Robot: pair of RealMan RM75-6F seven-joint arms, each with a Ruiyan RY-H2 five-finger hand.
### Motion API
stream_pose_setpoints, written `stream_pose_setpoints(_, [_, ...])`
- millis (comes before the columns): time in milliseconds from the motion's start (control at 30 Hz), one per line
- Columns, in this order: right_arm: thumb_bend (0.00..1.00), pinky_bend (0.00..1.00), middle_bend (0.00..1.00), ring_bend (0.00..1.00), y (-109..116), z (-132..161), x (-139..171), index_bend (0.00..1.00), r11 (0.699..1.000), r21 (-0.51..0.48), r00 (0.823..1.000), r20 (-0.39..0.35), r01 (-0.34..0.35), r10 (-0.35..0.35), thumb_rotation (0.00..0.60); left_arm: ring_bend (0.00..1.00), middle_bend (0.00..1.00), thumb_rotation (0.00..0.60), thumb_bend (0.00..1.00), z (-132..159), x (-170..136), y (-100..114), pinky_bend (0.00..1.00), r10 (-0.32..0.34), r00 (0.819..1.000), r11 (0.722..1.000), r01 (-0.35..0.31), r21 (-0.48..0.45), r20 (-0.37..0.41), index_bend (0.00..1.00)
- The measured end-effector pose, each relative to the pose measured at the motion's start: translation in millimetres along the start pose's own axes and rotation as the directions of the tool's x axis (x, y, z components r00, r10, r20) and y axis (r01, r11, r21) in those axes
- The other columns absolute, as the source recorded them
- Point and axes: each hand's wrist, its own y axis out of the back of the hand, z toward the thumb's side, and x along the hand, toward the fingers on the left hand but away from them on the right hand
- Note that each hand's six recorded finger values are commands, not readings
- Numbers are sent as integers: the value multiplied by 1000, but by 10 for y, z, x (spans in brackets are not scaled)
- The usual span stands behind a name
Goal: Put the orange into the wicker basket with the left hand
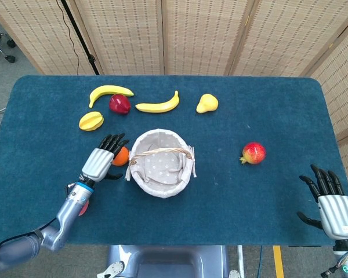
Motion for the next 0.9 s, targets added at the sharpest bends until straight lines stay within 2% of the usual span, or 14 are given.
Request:
stream_pose_setpoints(133, [0,0,0,0,11,-17,5,185,1000,-7,1000,3,2,-2,600,387,357,600,61,-23,-1,-31,402,32,999,999,-32,21,-14,471])
stream_pose_setpoints(300, [0,0,0,0,23,-26,13,185,1000,-14,1000,4,3,-3,600,436,426,600,160,-107,-28,-101,418,42,998,999,-42,14,-48,543])
stream_pose_setpoints(533, [0,0,0,0,32,-44,15,185,1000,-22,1000,8,5,-5,600,530,560,600,298,-278,-110,-71,512,72,993,997,-73,-5,-94,693])
stream_pose_setpoints(733, [0,0,0,0,11,-48,8,184,1000,-23,1000,11,-3,3,600,539,571,600,332,-331,-229,145,513,113,988,994,-114,-3,-101,696])
stream_pose_setpoints(900, [0,0,0,0,-2,-46,4,184,1000,-22,1000,12,-8,8,600,539,571,600,333,-313,-425,482,513,182,978,983,-180,22,-105,696])
